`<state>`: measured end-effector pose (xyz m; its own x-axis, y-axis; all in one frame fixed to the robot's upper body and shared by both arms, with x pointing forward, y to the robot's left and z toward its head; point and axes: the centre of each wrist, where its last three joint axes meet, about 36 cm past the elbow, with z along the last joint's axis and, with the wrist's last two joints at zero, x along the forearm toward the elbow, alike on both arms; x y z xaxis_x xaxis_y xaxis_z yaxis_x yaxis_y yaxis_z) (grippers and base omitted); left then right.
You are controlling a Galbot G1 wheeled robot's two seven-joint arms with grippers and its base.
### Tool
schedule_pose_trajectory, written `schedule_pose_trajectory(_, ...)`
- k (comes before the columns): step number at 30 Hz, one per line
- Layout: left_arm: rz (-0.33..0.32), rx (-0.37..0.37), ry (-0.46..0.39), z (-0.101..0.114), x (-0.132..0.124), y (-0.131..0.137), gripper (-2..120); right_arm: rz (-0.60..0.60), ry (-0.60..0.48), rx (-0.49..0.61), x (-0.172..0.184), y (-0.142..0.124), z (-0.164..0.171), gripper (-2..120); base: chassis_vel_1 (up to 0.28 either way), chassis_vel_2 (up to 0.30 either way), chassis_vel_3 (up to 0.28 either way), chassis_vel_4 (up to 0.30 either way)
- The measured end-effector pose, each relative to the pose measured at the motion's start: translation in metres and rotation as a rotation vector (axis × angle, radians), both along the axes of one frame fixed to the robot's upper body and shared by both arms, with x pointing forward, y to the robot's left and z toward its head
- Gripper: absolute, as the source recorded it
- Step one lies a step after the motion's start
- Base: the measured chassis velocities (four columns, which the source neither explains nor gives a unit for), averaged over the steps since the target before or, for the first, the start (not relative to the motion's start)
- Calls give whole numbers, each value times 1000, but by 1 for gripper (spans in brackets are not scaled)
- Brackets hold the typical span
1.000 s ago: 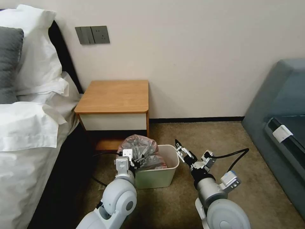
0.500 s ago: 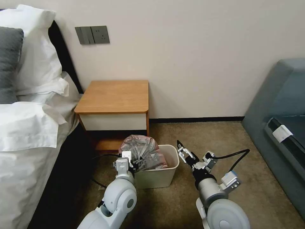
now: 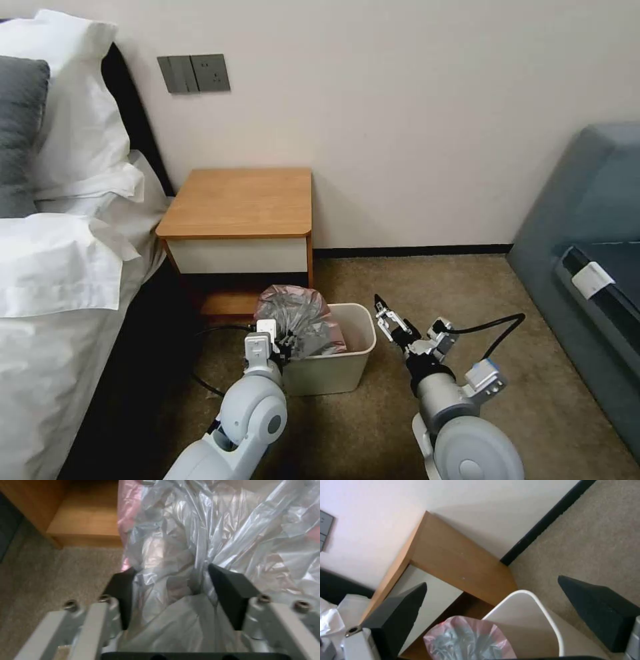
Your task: Pick up the garbage bag from the table and place it over the trash can.
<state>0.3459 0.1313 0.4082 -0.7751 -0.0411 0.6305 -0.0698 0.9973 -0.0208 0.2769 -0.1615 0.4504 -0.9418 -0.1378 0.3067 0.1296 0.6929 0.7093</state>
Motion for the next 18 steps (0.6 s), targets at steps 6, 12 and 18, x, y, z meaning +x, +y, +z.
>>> schedule_pose_trajectory(6,19,-50,-12,-1,-1,1,25,-4,0,-13,1,1,-3,100,0,0,0,0)
schedule_pose_trajectory(12,68,-151,-134,-14,-8,1,11,-5,-7,-26,1,3,-4,100,0,0,0,0)
schedule_pose_trajectory(18,77,-254,-260,-8,-18,0,11,9,-49,-45,-1,3,4,100,0,0,0,0)
